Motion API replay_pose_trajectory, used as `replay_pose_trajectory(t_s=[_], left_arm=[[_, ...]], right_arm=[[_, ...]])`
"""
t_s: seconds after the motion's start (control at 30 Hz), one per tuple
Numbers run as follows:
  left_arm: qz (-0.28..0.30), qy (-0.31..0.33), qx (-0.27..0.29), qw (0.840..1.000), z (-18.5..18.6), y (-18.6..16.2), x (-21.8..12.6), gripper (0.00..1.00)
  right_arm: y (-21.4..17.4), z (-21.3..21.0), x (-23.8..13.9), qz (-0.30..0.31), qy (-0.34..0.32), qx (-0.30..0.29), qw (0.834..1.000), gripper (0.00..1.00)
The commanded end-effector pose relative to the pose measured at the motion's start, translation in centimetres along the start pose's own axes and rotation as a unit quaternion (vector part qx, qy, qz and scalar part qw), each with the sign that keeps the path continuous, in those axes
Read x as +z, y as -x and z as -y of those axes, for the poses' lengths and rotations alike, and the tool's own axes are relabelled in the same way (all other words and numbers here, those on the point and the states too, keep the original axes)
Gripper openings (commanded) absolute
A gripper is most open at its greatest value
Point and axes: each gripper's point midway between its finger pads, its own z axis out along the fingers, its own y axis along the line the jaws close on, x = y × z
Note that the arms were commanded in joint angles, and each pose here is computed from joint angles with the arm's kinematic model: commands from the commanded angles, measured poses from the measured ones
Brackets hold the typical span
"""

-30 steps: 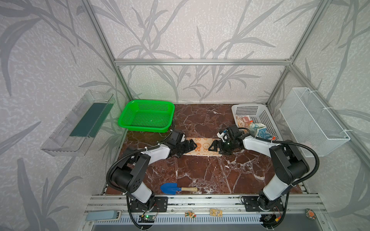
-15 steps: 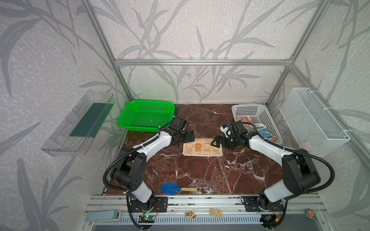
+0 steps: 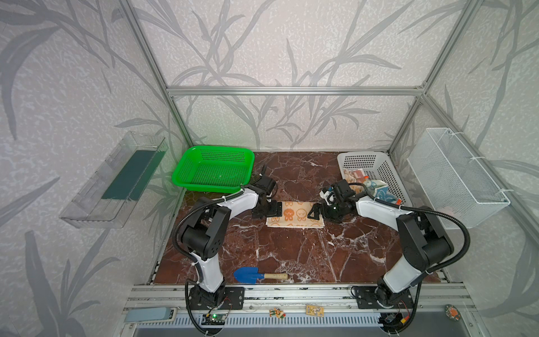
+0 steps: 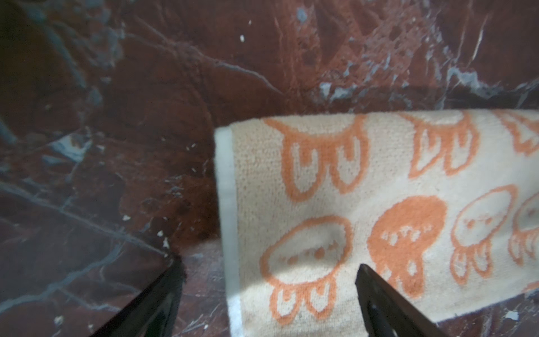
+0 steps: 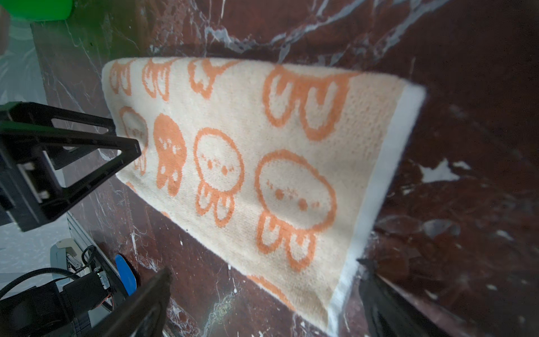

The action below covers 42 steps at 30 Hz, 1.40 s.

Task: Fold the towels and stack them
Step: 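Grasp the folded orange towel's two short ends with both grippers, then lift the towel with the left gripper toward the green basket while the right releases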

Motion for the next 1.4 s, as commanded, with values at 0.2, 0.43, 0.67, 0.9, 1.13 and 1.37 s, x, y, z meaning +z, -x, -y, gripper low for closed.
replay_pose_trajectory(t_s=[0.2, 0.43, 0.67, 0.9, 1.13, 1.37], left_arm=[[-0.061, -0.014, 0.018, 0.998, 1.1, -2.8, 2.9, 0.58], [-0.073, 0.01, 0.023, 0.997, 0.2, -3.4, 3.2, 0.1], [-0.058, 0.065, 0.056, 0.995, -0.7, -1.4, 0.0, 0.0], [-0.032, 0.164, 0.125, 0.978, -1.7, 3.1, -6.1, 0.0], [0.03, 0.278, 0.171, 0.945, -3.4, 8.8, -12.7, 0.0], [0.081, 0.335, 0.2, 0.917, -5.4, 13.9, -17.9, 0.0]], right_arm=[[-1.4, 0.5, 3.3, -0.031, -0.002, 0.011, 0.999, 0.99], [-1.5, 0.0, 3.9, -0.037, 0.003, 0.013, 0.999, 0.99], [-1.0, -0.5, 3.1, -0.031, -0.003, -0.003, 0.999, 0.99], [0.6, -2.1, 1.7, -0.015, 0.004, -0.024, 1.0, 0.99], [3.2, -5.7, -0.1, 0.014, 0.022, -0.067, 0.997, 0.99], [6.3, -11.4, -2.5, 0.061, 0.029, -0.147, 0.987, 0.99]])
